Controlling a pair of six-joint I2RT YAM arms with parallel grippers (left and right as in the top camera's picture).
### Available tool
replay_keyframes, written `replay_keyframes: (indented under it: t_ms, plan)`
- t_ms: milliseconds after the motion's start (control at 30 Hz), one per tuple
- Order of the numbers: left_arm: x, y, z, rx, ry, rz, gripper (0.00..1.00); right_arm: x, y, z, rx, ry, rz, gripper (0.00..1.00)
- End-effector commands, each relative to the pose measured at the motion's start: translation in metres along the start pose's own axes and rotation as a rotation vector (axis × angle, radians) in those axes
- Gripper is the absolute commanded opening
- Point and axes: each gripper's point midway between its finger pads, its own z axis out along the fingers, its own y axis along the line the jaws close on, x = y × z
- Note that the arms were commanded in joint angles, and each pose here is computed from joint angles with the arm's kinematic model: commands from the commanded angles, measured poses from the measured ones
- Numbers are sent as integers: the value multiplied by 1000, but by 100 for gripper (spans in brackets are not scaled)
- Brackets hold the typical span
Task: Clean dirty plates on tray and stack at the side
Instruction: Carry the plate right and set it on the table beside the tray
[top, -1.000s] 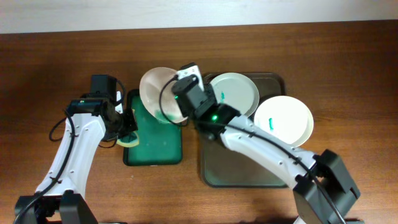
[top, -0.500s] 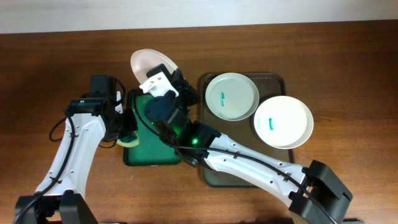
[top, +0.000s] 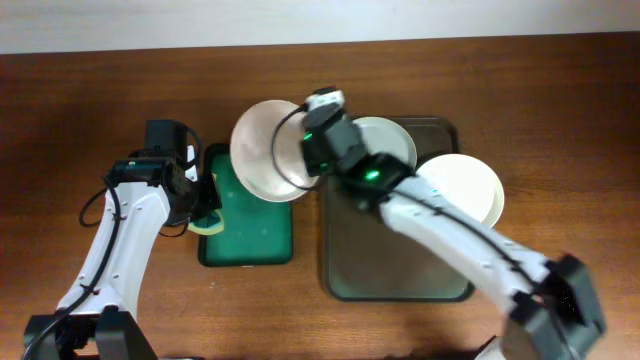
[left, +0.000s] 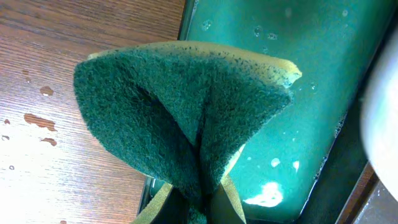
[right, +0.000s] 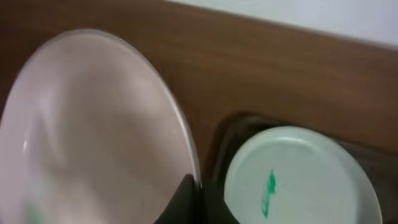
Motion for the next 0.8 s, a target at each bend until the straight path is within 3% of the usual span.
replay_keyframes:
  t_ms: [0,100,133,333,533,767]
  plan:
    - [-2,-1,-7,16,-22,-16,0,-25,-42,-55,-137,15,182,4]
    - [-2,-1,-7,16,-22,-16,0,-10,-140,-83,47,70,331,4]
    - [-3,-1,-7,17,-25,-15,0,8,-207,-98,179,108,456,4]
    - [-3,-2,-7,18,-26,-15,0,82,-381,-164,531,128,856,4]
    - [-3,-2,-7,18,-25,-15,0,142,-445,-194,676,148,1050,4]
    - [-6,-3,-7,22,-40,-14,0,217,-469,-126,644,374,1140,4]
